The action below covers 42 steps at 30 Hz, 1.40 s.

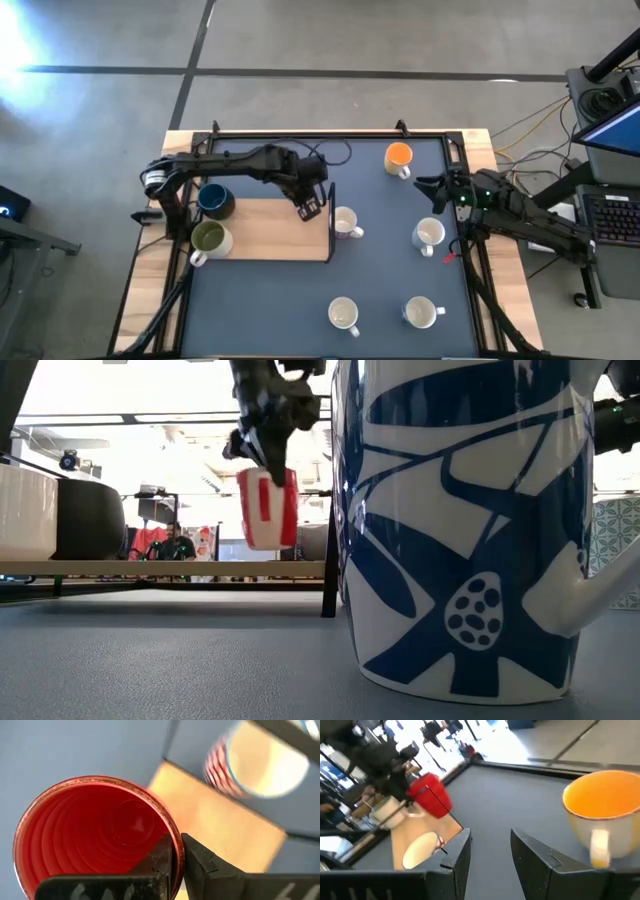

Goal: Place coffee mugs
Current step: Put the red mug on the shelf

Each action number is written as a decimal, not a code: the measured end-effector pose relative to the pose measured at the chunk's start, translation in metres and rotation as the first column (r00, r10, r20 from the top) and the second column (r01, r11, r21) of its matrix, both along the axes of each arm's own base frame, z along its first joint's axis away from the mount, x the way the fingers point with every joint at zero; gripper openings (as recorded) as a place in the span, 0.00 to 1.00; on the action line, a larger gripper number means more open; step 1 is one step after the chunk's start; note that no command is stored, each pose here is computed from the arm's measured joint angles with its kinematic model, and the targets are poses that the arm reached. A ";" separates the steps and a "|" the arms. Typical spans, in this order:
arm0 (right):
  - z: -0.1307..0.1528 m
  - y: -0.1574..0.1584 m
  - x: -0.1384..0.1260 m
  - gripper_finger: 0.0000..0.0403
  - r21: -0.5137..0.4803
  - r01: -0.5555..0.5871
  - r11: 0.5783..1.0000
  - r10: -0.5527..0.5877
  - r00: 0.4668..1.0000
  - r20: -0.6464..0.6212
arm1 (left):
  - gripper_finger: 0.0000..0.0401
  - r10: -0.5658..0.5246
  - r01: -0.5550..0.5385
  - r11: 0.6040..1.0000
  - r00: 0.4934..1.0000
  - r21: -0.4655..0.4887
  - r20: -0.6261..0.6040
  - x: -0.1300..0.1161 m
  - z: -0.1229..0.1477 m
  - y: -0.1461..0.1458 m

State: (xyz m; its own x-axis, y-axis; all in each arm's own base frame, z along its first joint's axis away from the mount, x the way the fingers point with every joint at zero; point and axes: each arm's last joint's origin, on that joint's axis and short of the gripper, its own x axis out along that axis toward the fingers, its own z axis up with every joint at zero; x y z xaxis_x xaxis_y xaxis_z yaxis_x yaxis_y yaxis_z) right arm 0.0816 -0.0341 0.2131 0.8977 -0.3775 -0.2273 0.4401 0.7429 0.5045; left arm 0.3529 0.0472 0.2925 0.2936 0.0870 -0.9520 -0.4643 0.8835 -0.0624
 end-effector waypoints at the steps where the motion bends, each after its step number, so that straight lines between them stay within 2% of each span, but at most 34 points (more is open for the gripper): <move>1: 0.000 0.000 0.000 0.32 -0.004 0.002 1.000 -0.002 0.999 0.036 | 0.02 -0.011 0.011 1.000 1.000 -0.016 -0.013 -0.001 0.002 -0.005; 5: -0.010 -0.001 0.002 0.32 -0.019 0.003 1.000 -0.001 0.996 0.087 | 0.02 -0.019 0.014 0.998 0.996 -0.059 -0.087 -0.007 0.003 -0.021; 9: -0.020 -0.001 0.003 0.32 -0.030 0.001 1.000 0.002 0.996 0.085 | 0.02 -0.024 0.010 0.995 0.990 -0.100 -0.142 -0.012 0.002 -0.035; 16: -0.029 -0.002 0.004 0.32 -0.019 0.000 1.000 0.001 0.998 0.061 | 0.02 -0.057 0.036 0.994 0.977 -0.104 -0.207 -0.018 0.001 -0.049; 23: -0.029 -0.002 0.004 0.32 -0.019 0.000 1.000 0.001 0.998 0.061 | 0.02 -0.044 0.024 0.995 0.973 -0.094 -0.225 -0.024 -0.008 -0.054; 30: -0.030 -0.002 0.004 0.32 -0.019 0.000 1.000 0.001 0.998 0.060 | 0.02 -0.018 -0.003 0.995 0.980 -0.102 -0.200 -0.040 -0.012 -0.075; 34: -0.030 -0.002 0.004 0.32 -0.019 0.000 1.000 0.001 0.998 0.059 | 0.02 -0.052 0.037 0.996 0.981 -0.080 -0.186 -0.052 -0.009 -0.094; 42: -0.030 -0.002 0.004 0.32 -0.019 0.000 1.000 0.001 0.998 0.058 | 0.02 -0.076 0.062 0.995 0.981 -0.083 -0.180 -0.085 -0.020 -0.119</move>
State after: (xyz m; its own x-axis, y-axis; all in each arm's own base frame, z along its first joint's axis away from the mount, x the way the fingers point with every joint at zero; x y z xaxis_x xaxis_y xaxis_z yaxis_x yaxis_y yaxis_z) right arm 0.0860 -0.0359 0.1834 0.9094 -0.3806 -0.1676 0.4100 0.7526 0.5153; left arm 0.2679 -0.0721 0.2728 0.1169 -0.0028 -0.9931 -0.4125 0.9095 -0.0511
